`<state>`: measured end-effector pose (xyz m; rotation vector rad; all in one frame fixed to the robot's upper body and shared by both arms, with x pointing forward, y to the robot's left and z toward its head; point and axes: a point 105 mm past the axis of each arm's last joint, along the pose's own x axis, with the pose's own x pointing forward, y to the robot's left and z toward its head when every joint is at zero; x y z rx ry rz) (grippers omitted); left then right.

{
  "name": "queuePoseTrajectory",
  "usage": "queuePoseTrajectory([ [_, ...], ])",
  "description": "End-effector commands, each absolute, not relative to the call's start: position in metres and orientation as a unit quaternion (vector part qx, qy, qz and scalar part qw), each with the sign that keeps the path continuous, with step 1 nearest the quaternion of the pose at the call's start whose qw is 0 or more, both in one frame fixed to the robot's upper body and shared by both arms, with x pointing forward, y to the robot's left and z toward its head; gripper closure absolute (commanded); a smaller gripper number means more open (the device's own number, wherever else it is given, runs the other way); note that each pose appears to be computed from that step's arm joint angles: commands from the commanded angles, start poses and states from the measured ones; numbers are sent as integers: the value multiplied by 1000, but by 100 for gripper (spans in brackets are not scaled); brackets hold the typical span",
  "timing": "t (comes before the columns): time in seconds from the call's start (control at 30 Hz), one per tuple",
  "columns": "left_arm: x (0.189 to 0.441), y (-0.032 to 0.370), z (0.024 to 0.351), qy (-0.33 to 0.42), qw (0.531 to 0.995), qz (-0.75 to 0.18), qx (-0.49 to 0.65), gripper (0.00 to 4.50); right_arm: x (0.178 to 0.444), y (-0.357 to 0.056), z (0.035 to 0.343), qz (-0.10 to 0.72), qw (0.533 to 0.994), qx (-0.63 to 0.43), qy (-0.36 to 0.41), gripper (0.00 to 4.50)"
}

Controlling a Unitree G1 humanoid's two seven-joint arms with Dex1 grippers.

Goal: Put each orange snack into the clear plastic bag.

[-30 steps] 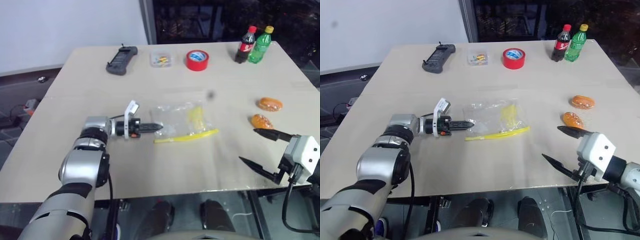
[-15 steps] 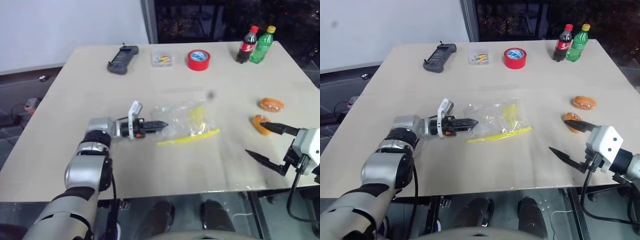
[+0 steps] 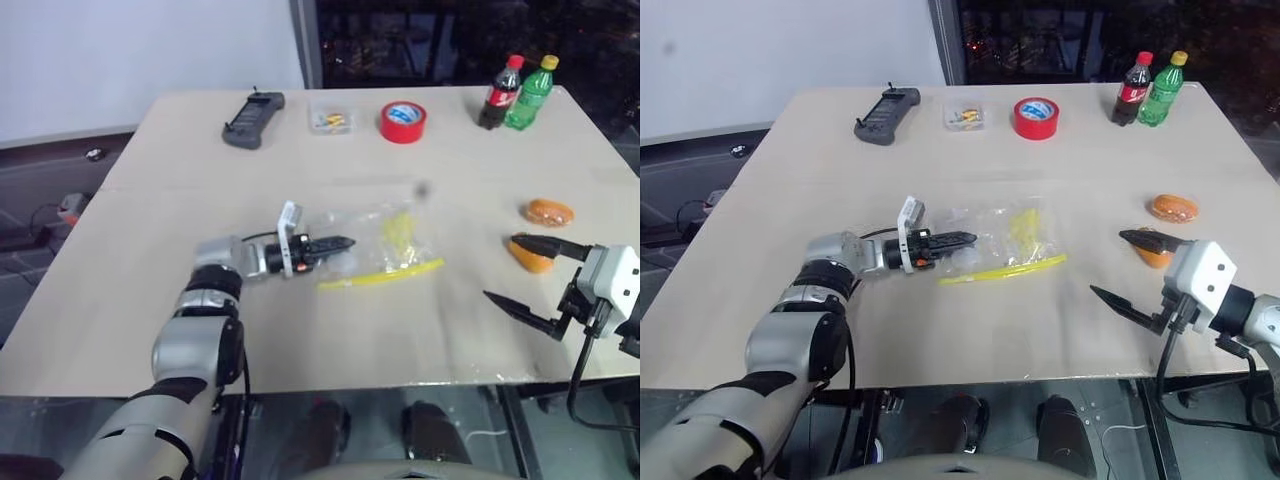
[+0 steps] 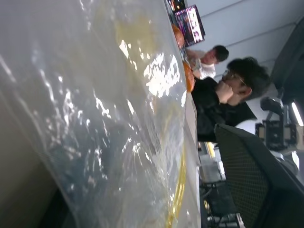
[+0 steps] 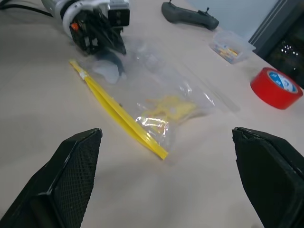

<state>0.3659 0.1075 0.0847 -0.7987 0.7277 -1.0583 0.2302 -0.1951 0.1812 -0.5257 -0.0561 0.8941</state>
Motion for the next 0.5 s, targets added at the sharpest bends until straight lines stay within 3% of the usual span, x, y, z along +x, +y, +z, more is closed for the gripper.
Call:
queuePoseTrajectory([
  [0.03,356,109,66,370,716,-464,-368,324,229,-191,187,435,860,-265,-41,0],
  [0.13,353,108,71,373,705,-473,-374,438,229,-191,186,436,859,-264,-41,0],
  [0.33,349,113,93,368,669,-490,-420,438,232,-184,183,435,858,-270,-45,0],
  [0.5,345,114,151,334,609,-522,-494,438,242,-162,167,414,842,-341,-58,0],
])
